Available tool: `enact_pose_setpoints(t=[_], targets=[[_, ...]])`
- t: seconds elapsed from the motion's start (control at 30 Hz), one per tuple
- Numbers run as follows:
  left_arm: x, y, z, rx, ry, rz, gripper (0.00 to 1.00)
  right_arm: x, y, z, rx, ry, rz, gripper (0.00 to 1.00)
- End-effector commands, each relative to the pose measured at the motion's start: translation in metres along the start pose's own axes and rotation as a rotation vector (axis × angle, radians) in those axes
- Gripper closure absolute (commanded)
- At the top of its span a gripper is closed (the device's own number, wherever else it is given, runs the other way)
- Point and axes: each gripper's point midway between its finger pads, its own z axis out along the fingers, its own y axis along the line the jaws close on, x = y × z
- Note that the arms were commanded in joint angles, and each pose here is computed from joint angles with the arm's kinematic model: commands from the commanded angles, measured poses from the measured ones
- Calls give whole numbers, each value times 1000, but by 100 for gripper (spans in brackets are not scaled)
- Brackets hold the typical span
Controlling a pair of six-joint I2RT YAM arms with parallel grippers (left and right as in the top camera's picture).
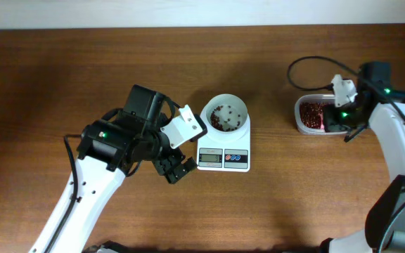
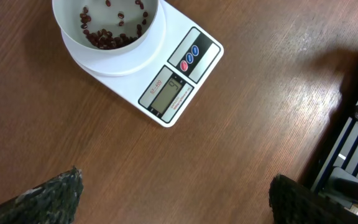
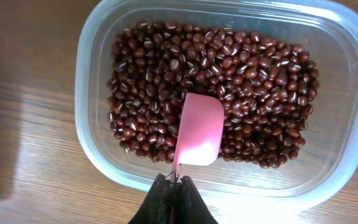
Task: Scoop and weigh 50g on scale
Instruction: 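Return the scoop to the bean tub and scoop more beans, then carry the filled scoop with the right gripper to the white bowl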
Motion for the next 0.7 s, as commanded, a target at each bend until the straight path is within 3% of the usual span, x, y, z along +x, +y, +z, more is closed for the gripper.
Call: enact_pose_setpoints(t=[0.0,0.1,0.43,0.67], targets=[[0,-1,2,14,-3,7,1,-4,4,-5,-170,-52,127,96],[0,-1,2,14,-3,7,1,-4,7,-10,-280,-84,176,96],[0,-1,2,14,-3,7,1,12,8,24,-371,8,243,96],[0,-1,2,14,-3,7,1,2,7,8,-515,-74,314,96]])
